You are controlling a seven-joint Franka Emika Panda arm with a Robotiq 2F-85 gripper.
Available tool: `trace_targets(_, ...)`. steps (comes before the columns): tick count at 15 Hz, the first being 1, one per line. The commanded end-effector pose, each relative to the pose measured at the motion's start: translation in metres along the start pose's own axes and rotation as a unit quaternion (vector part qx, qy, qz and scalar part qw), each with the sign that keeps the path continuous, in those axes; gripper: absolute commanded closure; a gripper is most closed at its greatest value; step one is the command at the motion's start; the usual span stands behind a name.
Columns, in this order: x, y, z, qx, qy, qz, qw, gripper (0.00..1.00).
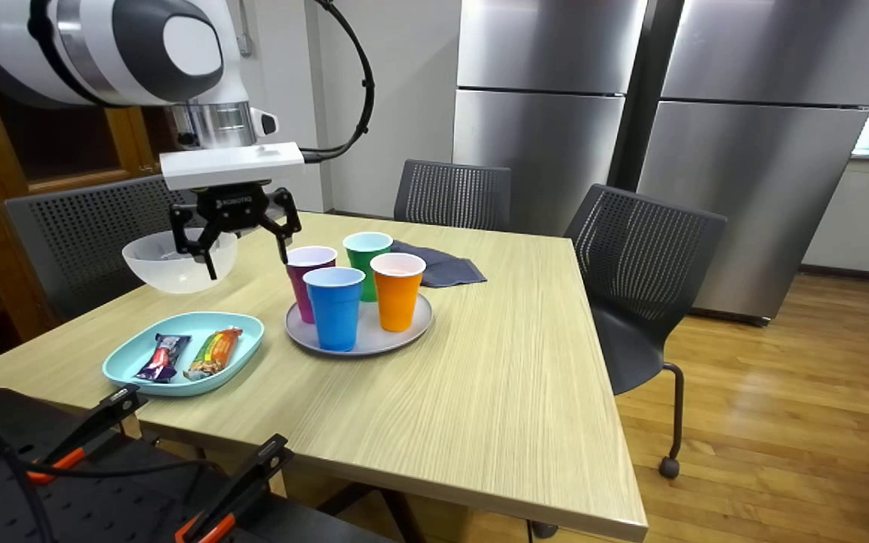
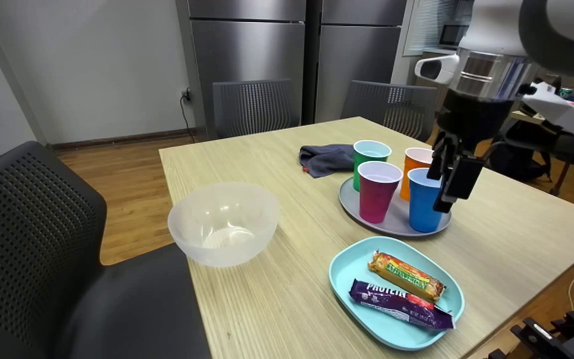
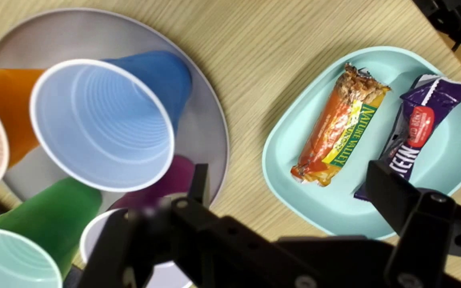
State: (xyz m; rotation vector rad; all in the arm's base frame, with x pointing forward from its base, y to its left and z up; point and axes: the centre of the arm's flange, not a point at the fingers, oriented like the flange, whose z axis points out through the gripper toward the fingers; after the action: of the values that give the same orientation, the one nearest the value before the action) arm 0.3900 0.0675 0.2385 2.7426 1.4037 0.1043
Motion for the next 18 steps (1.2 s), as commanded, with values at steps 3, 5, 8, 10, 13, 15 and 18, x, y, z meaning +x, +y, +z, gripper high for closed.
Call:
trace_targets(3,-0.002,0.004,-0.055,-0.017,-0.003,0.089,0.9959,0.0)
trace_targets(5,-0.001,0.016,-0.064,-0.021,-0.01,0.132,0.991,0.0)
trace_targets(8,-0.005,0.033,-0.079,-0.021,-0.015,0.187,0.9821,0.0)
trace_targets(10,-0.008,0.047,-0.087,-0.018,-0.021,0.216,0.9761,0.0)
trace_targets(13,-0.014,0.067,-0.096,-0.017,-0.026,0.255,0.9666,0.0)
trace_targets(15,-0.017,0.077,-0.1,-0.017,-0.026,0.274,0.9612,0.0)
trace_targets(18,-0.022,0.075,-0.094,-0.011,-0.014,0.271,0.9623,0.0)
